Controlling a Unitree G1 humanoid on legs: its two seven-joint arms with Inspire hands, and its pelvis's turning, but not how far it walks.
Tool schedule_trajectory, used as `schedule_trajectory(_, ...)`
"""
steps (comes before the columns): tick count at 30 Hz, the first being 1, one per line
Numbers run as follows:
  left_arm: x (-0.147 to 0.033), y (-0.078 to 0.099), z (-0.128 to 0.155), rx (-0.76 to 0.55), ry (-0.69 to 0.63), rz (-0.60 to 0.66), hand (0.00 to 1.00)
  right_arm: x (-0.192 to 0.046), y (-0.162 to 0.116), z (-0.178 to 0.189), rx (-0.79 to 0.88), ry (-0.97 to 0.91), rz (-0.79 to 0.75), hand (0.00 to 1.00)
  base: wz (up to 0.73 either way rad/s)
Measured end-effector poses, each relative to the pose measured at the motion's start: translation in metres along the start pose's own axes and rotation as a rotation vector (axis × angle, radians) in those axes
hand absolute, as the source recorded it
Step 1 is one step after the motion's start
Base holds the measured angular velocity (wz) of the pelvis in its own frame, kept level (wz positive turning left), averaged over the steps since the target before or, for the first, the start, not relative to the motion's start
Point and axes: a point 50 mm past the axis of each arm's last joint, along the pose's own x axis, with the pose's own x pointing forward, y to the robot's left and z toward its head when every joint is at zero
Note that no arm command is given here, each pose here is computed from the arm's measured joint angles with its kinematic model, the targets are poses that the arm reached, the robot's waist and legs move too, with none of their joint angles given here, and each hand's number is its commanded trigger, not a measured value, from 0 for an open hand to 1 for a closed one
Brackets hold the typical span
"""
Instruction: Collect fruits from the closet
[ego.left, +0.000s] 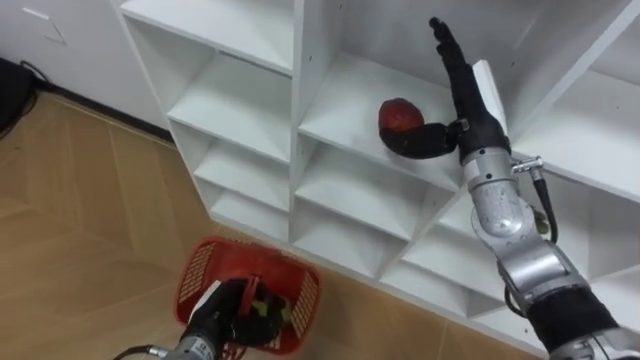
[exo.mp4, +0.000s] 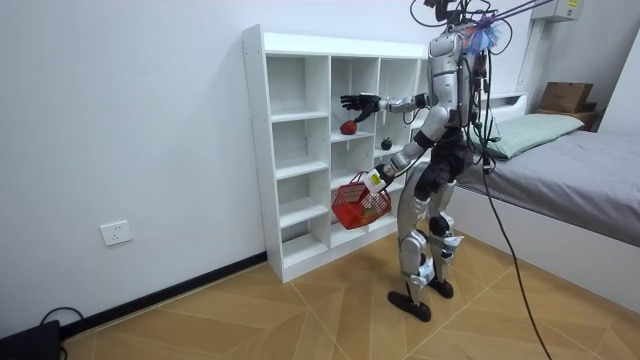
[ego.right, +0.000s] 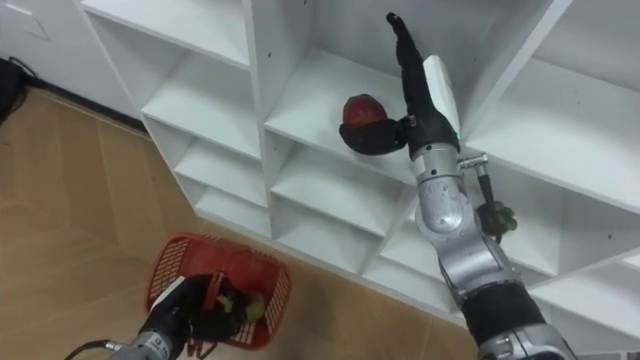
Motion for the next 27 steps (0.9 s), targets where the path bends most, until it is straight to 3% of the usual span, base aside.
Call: schedule_trajectory(27,0.007,-0.001,0.01,0.011,0.005,-0.013,1.0,0.024,-0.015,-0.012,0.048,0.125,-0.049,0.0,0.02)
